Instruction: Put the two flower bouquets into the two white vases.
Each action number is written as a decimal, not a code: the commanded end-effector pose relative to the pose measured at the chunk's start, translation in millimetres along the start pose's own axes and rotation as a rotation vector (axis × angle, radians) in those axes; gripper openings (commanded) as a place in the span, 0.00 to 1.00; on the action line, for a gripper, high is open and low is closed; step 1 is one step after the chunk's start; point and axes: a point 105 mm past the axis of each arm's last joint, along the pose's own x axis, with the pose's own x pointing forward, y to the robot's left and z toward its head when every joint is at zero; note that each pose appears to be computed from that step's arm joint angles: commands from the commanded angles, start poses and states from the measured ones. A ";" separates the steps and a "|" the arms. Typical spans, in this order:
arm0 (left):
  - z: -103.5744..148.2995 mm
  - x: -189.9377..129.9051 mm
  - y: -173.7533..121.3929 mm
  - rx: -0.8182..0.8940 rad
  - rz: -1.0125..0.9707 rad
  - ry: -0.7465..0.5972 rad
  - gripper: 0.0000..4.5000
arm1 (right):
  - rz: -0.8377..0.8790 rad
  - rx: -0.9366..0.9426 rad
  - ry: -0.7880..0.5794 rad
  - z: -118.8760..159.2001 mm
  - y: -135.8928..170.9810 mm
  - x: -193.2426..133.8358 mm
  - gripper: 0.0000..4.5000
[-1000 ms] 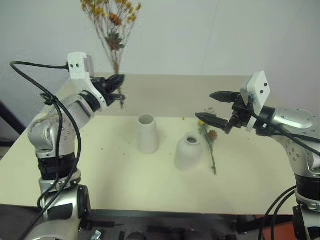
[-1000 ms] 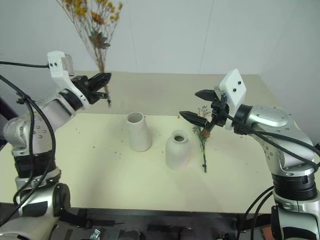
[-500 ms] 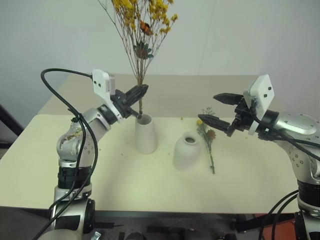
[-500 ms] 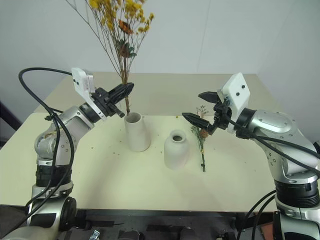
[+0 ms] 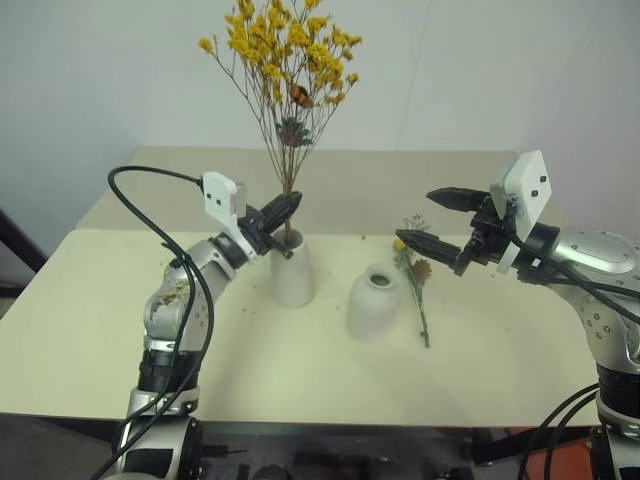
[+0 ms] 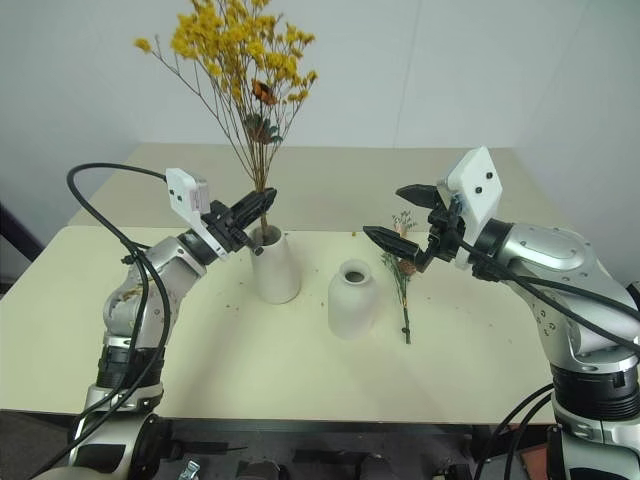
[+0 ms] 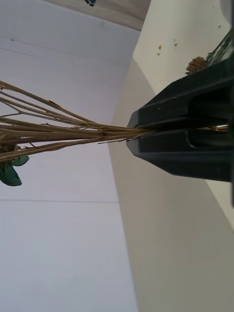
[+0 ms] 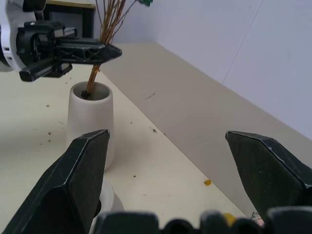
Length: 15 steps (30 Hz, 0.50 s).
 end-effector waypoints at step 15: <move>19.7 -46.4 1.5 0.060 0.079 0.060 0.97 | -0.030 -0.045 -0.037 13.7 -3.9 -9.4 1.00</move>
